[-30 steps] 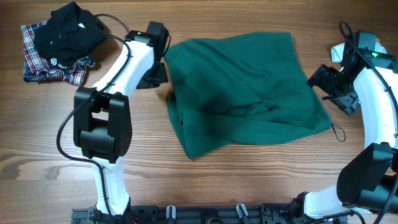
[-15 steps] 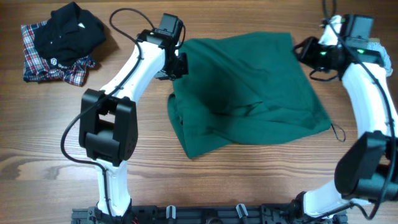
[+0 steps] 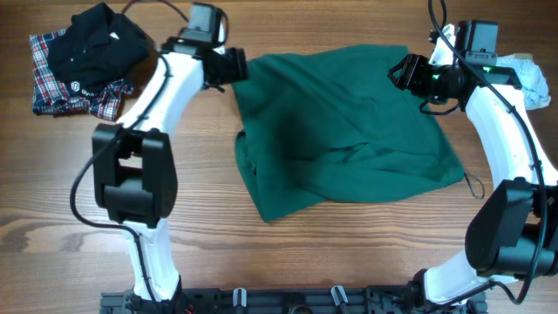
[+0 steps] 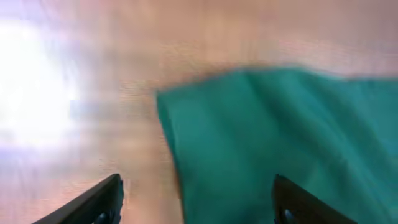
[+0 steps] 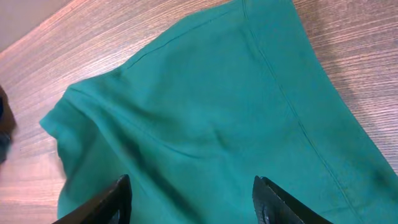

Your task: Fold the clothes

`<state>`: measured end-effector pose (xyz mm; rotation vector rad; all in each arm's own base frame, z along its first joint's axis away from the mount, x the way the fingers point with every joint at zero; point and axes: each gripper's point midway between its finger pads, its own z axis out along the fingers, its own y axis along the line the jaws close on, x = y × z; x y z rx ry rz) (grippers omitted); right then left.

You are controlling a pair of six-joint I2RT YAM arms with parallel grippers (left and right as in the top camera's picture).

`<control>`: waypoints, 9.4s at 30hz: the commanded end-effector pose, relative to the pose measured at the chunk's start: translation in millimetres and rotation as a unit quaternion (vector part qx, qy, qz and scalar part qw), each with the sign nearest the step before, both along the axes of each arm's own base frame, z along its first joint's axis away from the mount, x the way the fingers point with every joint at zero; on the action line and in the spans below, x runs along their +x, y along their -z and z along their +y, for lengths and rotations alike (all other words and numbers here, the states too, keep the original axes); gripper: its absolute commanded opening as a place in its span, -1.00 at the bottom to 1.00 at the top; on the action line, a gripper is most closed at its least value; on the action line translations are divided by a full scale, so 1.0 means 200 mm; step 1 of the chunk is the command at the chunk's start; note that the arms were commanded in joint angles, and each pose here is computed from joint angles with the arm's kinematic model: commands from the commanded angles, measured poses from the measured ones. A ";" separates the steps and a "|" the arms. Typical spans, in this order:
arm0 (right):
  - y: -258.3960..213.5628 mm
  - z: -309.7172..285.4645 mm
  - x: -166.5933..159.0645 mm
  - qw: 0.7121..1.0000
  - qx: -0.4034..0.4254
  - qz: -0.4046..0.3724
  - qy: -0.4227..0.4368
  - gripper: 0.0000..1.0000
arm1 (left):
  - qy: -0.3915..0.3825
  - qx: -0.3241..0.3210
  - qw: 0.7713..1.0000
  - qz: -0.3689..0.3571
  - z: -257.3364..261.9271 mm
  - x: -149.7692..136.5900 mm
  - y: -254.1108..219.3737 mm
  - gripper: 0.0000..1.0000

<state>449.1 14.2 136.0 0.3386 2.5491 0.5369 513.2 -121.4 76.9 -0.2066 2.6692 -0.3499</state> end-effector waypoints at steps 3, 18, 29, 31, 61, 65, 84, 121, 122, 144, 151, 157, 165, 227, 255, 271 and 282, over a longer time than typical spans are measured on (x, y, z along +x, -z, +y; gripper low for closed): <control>0.02 0.01 0.00 1.000 0.002 0.007 -0.008 0.25 | 0.032 -0.064 0.997 0.021 -0.07 0.03 0.15 0.47; 0.04 0.01 -0.03 1.000 0.000 0.018 -0.013 0.23 | 0.051 -0.100 0.994 0.004 -0.15 0.10 0.24 0.43; 0.06 0.01 -0.07 0.999 -0.004 0.033 -0.024 0.16 | 0.049 -0.099 0.994 0.008 -0.15 0.12 0.35 0.42; 0.06 0.01 -0.07 0.999 -0.004 0.033 -0.024 0.16 | 0.050 -0.100 0.994 -0.001 -0.15 0.14 0.33 0.34; 0.08 0.01 -0.12 0.998 -0.006 0.054 -0.032 0.08 | 0.031 -0.038 0.994 -0.099 0.17 0.36 0.26 -0.92; 0.09 0.01 -0.13 0.998 -0.006 0.056 -0.032 0.08 | 0.031 -0.040 0.993 -0.103 0.16 0.37 0.25 -0.92; 0.08 0.01 -0.12 0.998 -0.006 0.054 -0.033 0.08 | 0.073 -0.101 0.992 -0.014 -0.09 0.16 0.33 0.21; 0.12 -0.02 -0.17 0.996 -0.023 0.078 -0.023 0.06 | -0.002 -0.008 0.979 -0.202 0.37 0.58 0.18 -0.92; 0.12 -0.02 -0.17 0.996 -0.023 0.079 -0.023 0.06 | -0.002 -0.008 0.978 -0.209 0.37 0.59 0.16 -0.92; 0.11 -0.42 -0.10 0.990 -0.089 0.059 0.097 0.85 | 0.161 -0.083 0.983 0.024 -0.24 -0.51 -0.61 0.89; 0.11 -0.40 -0.10 0.991 -0.078 0.059 0.091 0.86 | 0.182 0.004 0.970 0.160 -0.45 -0.84 -0.29 0.82; 0.11 -0.41 -0.11 0.991 -0.084 0.058 0.083 0.87 | 0.163 0.025 0.946 0.280 -0.43 -1.08 -0.08 0.79; 0.10 -0.48 -0.09 0.991 -0.094 0.045 0.088 0.89 | 0.252 0.065 0.917 0.302 -0.43 -1.24 -0.01 0.87; 0.09 -0.53 -0.12 0.994 -0.064 0.039 0.081 0.89 | 0.393 0.018 0.853 0.341 -0.72 -1.93 -0.27 -0.92; 0.19 -0.62 -0.41 0.977 -0.031 0.159 0.136 0.99 | 0.439 0.142 0.838 0.291 -0.75 -2.10 -0.20 0.08; 0.52 -0.59 -0.89 0.903 0.013 0.337 0.265 0.99 | 0.310 0.157 0.906 0.241 -0.58 -1.63 -0.17 0.73; 0.59 -0.50 -0.88 0.911 0.032 0.333 0.242 0.99 | 0.295 0.149 0.914 0.235 -0.56 -1.57 -0.17 0.82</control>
